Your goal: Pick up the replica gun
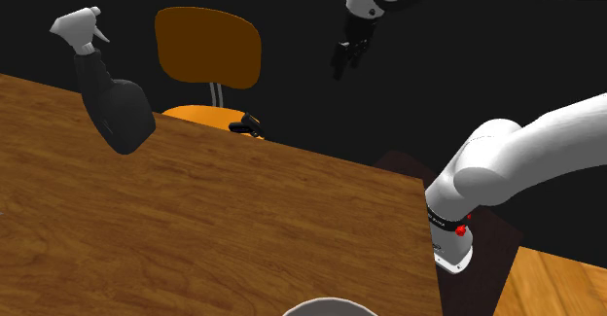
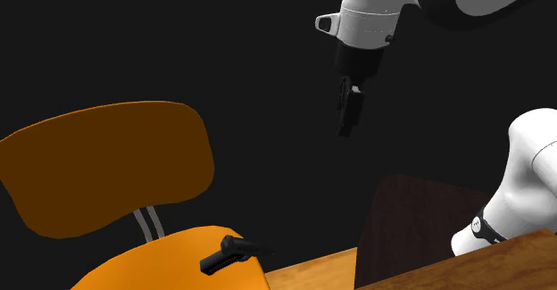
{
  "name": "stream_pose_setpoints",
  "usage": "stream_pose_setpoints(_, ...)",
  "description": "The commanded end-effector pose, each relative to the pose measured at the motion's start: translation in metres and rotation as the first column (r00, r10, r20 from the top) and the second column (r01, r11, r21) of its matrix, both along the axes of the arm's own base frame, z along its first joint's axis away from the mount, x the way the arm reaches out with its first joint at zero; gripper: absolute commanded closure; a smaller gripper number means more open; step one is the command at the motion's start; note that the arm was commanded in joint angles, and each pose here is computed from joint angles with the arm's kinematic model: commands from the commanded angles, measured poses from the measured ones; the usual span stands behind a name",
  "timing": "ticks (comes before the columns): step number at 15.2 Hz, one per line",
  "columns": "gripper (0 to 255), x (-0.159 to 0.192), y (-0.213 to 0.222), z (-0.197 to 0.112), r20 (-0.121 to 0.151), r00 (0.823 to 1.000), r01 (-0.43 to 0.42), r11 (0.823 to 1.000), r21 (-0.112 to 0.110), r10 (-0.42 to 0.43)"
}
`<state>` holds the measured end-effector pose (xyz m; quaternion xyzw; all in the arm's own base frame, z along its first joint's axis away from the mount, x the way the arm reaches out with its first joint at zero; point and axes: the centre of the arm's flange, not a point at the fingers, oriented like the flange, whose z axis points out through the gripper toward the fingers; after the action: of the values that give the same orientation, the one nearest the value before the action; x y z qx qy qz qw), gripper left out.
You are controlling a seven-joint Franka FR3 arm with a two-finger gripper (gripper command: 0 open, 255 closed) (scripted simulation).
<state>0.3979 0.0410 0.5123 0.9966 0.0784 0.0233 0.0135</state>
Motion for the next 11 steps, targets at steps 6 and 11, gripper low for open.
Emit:
stream_pose_setpoints(6,0,0.051,0.054,-0.054,-0.013,0.989,-0.147,0.989,-0.006,0.147)
stream_pose_setpoints(11,0,0.083,0.098,-0.093,-0.023,0.968,-0.25,0.968,-0.009,0.25)
